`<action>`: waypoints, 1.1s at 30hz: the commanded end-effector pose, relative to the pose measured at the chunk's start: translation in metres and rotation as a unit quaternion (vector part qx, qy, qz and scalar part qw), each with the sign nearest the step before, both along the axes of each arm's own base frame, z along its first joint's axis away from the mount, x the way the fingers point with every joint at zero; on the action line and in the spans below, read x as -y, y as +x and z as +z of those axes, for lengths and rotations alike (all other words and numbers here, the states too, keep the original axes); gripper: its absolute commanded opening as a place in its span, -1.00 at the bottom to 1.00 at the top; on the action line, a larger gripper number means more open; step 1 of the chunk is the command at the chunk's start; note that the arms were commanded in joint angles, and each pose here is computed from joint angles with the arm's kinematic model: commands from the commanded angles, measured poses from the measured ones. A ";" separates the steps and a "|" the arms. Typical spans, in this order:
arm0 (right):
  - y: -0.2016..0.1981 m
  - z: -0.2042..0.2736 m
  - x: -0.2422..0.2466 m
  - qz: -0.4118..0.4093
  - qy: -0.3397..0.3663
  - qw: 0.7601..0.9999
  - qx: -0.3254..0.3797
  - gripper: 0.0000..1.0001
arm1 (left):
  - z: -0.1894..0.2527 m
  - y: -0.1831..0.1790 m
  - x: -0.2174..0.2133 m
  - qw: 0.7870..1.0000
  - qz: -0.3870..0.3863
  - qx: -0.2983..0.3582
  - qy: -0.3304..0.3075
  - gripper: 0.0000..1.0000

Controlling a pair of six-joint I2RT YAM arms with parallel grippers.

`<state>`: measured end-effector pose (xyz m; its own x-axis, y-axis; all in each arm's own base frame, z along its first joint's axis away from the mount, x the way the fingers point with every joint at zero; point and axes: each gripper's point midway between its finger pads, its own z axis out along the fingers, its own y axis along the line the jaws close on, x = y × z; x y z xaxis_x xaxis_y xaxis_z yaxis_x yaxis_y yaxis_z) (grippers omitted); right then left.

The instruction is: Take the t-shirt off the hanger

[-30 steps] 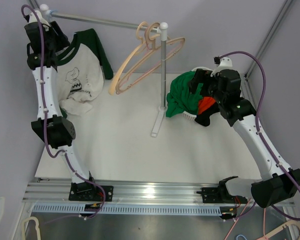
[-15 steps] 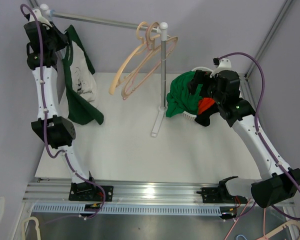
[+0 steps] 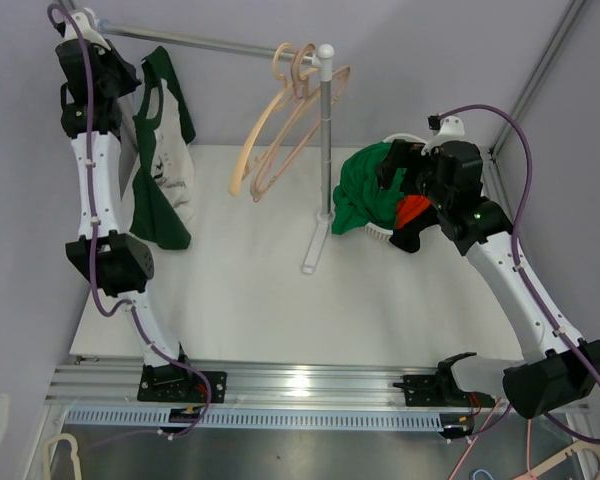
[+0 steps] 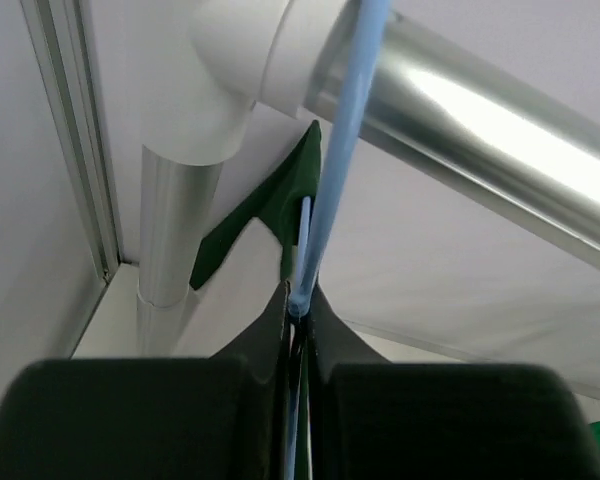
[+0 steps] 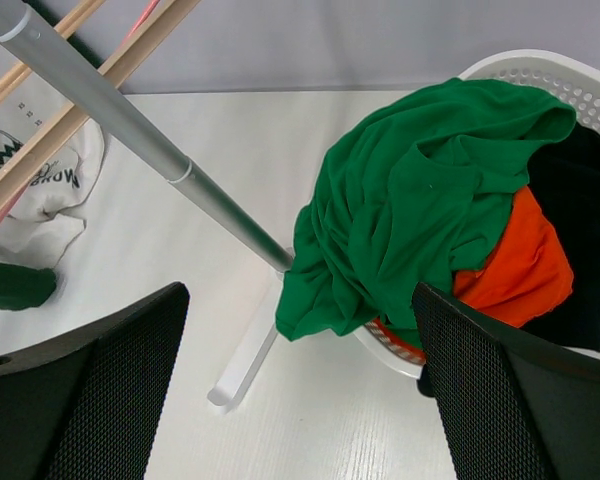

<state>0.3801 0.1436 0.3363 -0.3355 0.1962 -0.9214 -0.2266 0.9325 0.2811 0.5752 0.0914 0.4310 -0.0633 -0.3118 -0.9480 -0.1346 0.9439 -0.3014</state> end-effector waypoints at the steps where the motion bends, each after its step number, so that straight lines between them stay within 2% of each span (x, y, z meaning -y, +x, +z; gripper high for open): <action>1: -0.007 0.015 0.001 0.004 0.007 1.000 0.020 0.96 | 0.055 -0.014 0.008 0.998 -0.003 0.067 0.017 -0.98; 5: -0.010 0.016 -0.004 0.017 0.013 1.000 0.019 0.96 | 0.062 -0.015 0.011 0.997 -0.002 0.077 0.032 -0.99; 9: -0.010 0.018 -0.005 0.019 0.016 0.999 0.020 0.96 | 0.079 -0.017 0.033 0.993 -0.039 0.107 0.040 -0.99; 17: -0.016 0.021 -0.004 0.021 0.018 0.999 0.021 0.96 | 0.135 -0.040 0.070 0.979 -0.073 0.182 0.052 -0.98; 30: -0.034 0.027 -0.011 0.040 0.030 0.998 0.025 0.96 | 0.157 -0.086 0.085 0.976 -0.089 0.196 0.013 -0.99; 33: -0.044 0.031 -0.038 0.099 0.017 0.994 0.044 0.96 | 0.146 -0.093 0.083 0.984 -0.065 0.166 -0.002 -0.99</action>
